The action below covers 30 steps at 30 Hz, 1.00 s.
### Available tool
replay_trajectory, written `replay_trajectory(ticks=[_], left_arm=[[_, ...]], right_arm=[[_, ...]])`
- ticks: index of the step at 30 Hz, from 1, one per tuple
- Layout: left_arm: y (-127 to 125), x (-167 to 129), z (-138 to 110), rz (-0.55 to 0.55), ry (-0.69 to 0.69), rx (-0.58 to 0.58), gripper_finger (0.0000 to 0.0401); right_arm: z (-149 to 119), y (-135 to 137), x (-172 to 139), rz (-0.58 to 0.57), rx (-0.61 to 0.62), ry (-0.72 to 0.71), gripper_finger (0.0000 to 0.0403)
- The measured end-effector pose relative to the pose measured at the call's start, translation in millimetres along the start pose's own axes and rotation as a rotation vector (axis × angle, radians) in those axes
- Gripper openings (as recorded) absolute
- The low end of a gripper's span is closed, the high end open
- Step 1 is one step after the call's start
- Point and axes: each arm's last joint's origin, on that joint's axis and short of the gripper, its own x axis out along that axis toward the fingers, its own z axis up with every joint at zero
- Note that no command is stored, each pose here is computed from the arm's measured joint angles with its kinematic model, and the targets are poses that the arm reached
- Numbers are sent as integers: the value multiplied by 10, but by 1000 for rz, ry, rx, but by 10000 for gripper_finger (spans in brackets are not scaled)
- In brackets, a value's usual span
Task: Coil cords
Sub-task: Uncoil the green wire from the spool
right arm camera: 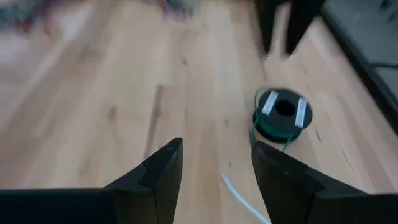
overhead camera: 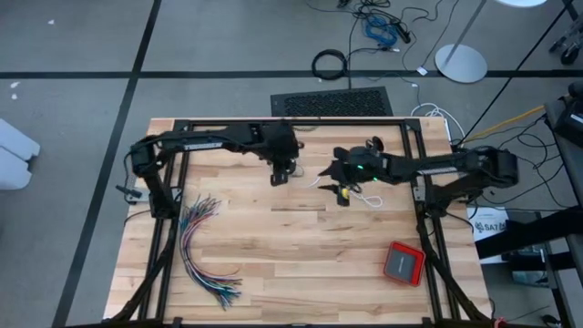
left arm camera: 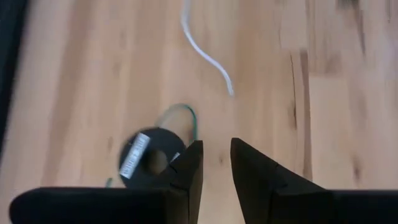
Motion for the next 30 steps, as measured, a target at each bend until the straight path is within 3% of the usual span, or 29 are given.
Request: replay_trajectory(ticks=[4,9,18,25,30], left_arm=[[-58,-120,-137,12,-70,-81,89],[-327,-78,-443,-5,-99,-125,89],[-820,33,-723,-28,-273,-104,89],[-967,62,-814,178,-213,-120,89],[-1047,70,-866,176,-163,-104,89]], right_arm=[[77,-145,247,16,-75,69,180],[107,-373,499,27,-87,98,180],[278,-737,899,57,-74,190,180],[425,-891,1220,135,-63,204,180],[416,-1013,1374,185,-22,222,180]])
